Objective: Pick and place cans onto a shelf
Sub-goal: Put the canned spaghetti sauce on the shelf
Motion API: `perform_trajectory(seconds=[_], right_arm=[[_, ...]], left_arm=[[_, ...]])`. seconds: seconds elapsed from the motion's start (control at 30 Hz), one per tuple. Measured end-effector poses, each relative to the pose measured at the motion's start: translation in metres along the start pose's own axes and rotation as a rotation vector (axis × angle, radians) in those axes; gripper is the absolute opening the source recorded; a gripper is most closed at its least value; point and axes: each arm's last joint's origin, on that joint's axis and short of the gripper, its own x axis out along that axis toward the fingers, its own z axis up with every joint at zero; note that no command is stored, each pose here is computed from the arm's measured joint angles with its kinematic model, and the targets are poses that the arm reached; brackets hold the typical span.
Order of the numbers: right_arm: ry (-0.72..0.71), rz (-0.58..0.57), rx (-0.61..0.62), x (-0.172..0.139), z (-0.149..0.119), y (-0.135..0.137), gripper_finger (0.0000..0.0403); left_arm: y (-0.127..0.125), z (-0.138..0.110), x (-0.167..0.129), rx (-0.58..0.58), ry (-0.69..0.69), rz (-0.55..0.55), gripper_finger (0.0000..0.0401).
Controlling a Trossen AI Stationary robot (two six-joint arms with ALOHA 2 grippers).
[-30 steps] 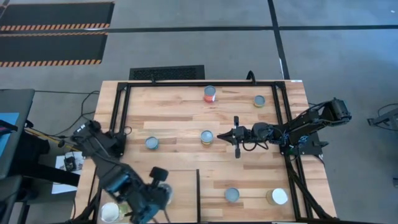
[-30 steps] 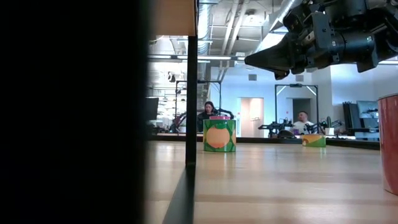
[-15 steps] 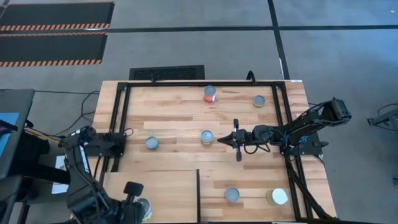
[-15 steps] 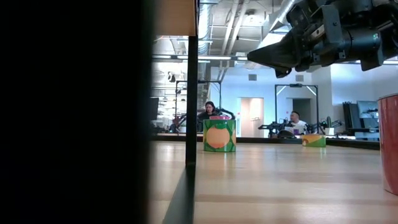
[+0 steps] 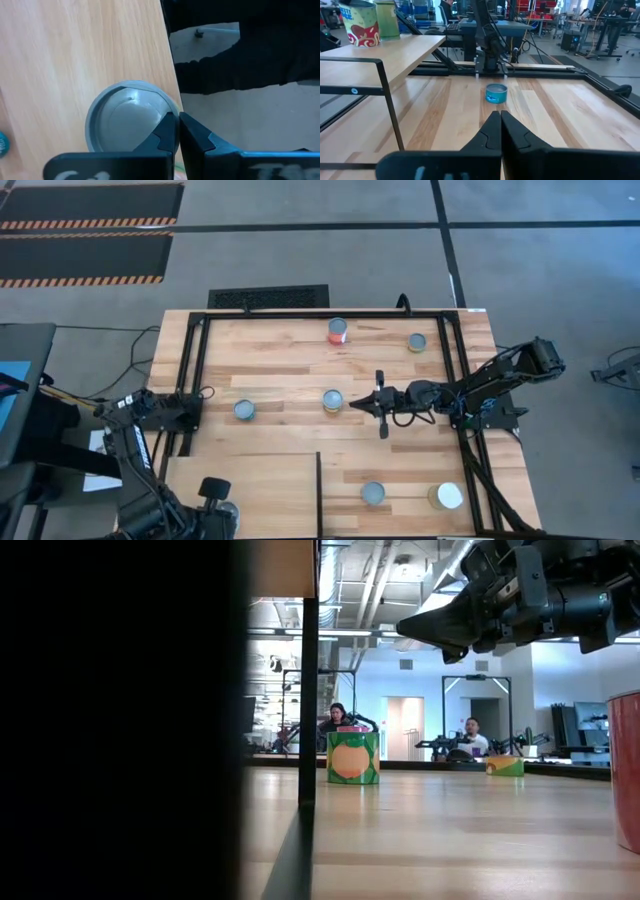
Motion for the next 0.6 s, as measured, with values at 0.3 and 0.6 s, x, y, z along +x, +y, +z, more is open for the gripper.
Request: perform_trajectory(seconds=[0.3,0.6], right_arm=[[0.000,0.000,0.006,0.0000,0.0000,0.0000,0.0008],[0.000,0.001,0.008,0.0000,0.0000,0.0001,0.0008]], left_arm=[[0.0022,-0.0026,-0.0001,-0.035,0.036,0.015,0.0000],[0.0028,-0.0029,-0.0002,-0.085,0.036,0.022,0.0000]])
